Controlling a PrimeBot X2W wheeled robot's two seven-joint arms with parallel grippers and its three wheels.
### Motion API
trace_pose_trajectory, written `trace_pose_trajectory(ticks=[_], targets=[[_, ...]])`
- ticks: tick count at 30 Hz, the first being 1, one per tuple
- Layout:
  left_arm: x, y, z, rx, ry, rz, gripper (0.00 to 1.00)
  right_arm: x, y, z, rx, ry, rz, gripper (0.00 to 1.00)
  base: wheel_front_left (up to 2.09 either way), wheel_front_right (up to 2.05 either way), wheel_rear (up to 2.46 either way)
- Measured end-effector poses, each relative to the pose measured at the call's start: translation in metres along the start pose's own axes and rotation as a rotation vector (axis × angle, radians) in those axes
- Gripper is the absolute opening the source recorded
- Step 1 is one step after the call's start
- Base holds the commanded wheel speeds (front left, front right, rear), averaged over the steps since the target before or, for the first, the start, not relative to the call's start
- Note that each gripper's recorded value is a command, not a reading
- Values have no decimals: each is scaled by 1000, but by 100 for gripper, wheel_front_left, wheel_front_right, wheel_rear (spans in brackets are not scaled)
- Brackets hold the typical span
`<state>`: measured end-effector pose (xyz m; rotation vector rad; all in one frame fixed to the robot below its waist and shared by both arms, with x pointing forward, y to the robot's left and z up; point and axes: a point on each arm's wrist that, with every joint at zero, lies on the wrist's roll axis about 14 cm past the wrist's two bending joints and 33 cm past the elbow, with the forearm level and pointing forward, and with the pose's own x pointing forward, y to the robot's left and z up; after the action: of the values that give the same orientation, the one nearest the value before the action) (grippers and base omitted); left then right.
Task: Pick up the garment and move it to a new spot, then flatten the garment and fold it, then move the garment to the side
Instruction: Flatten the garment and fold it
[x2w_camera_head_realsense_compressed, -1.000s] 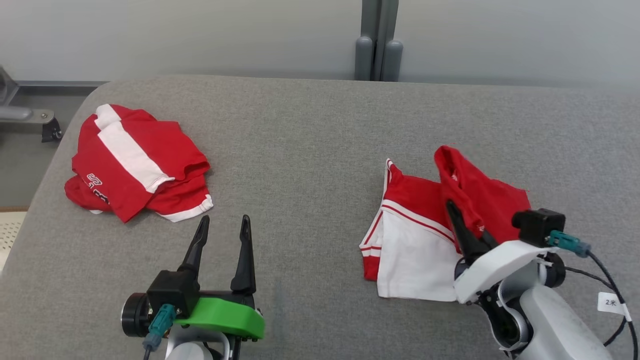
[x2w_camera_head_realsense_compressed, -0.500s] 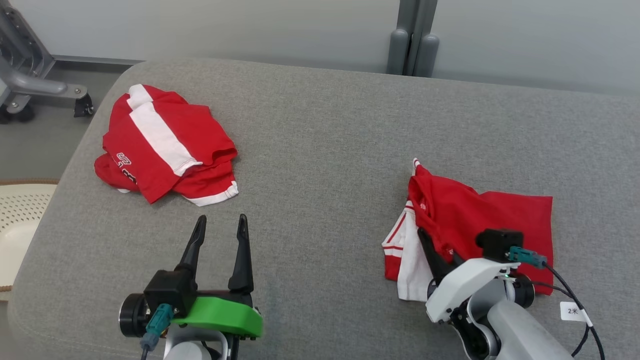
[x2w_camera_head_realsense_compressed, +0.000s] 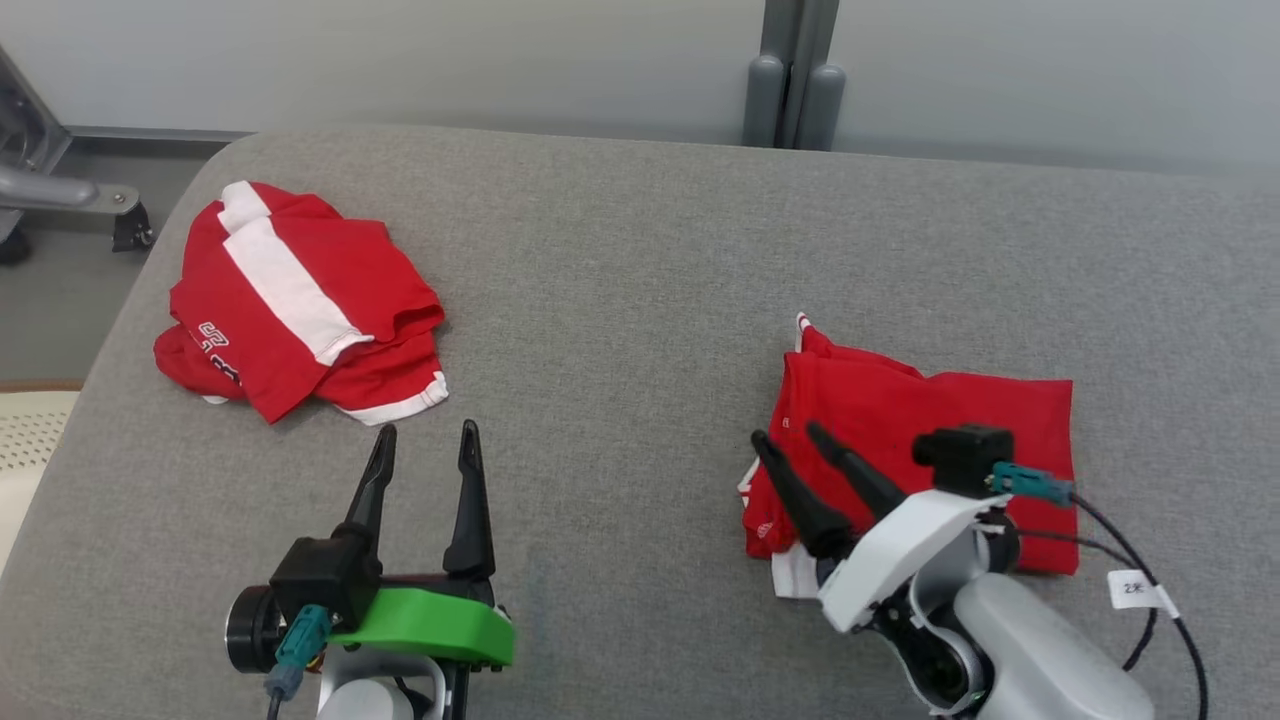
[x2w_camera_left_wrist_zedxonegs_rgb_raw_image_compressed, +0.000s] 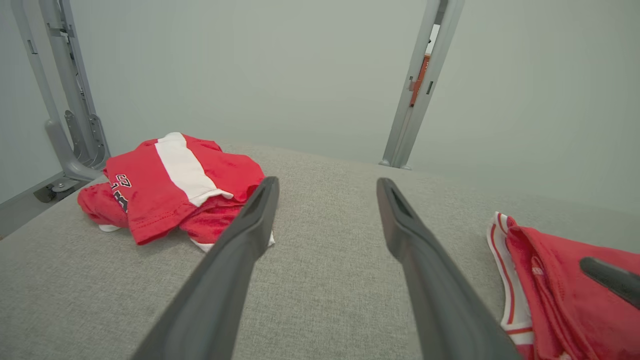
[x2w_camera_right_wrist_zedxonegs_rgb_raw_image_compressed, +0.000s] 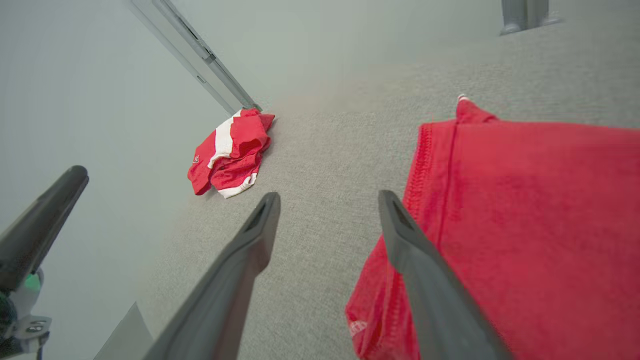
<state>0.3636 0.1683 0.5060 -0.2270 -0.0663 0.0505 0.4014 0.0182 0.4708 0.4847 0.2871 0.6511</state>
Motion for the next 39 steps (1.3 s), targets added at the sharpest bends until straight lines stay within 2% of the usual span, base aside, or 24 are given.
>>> trace_pose_trajectory(ticks=[5, 9, 14, 24, 30, 39], targets=[[8, -14, 9, -18, -32, -39, 100, -21, -37, 50, -158, -130, -67, 100, 0, 0, 0], [13, -26, 11, -22, -40, -75, 100, -53, -74, 91, -288, -239, -179, 100, 0, 0, 0], [16, -38, 13, -25, -47, -113, 100, -89, -98, 119, -423, -314, -283, 100, 0, 0, 0], [14, -48, 16, -29, -59, -134, 100, -143, -99, 140, -490, -453, -409, 100, 0, 0, 0], [11, -52, 11, 0, -46, -149, 100, -152, -104, 130, -464, -452, -458, 100, 0, 0, 0], [9, -52, 9, 0, -41, -143, 100, -151, -104, 125, -453, -447, -465, 100, 0, 0, 0]])
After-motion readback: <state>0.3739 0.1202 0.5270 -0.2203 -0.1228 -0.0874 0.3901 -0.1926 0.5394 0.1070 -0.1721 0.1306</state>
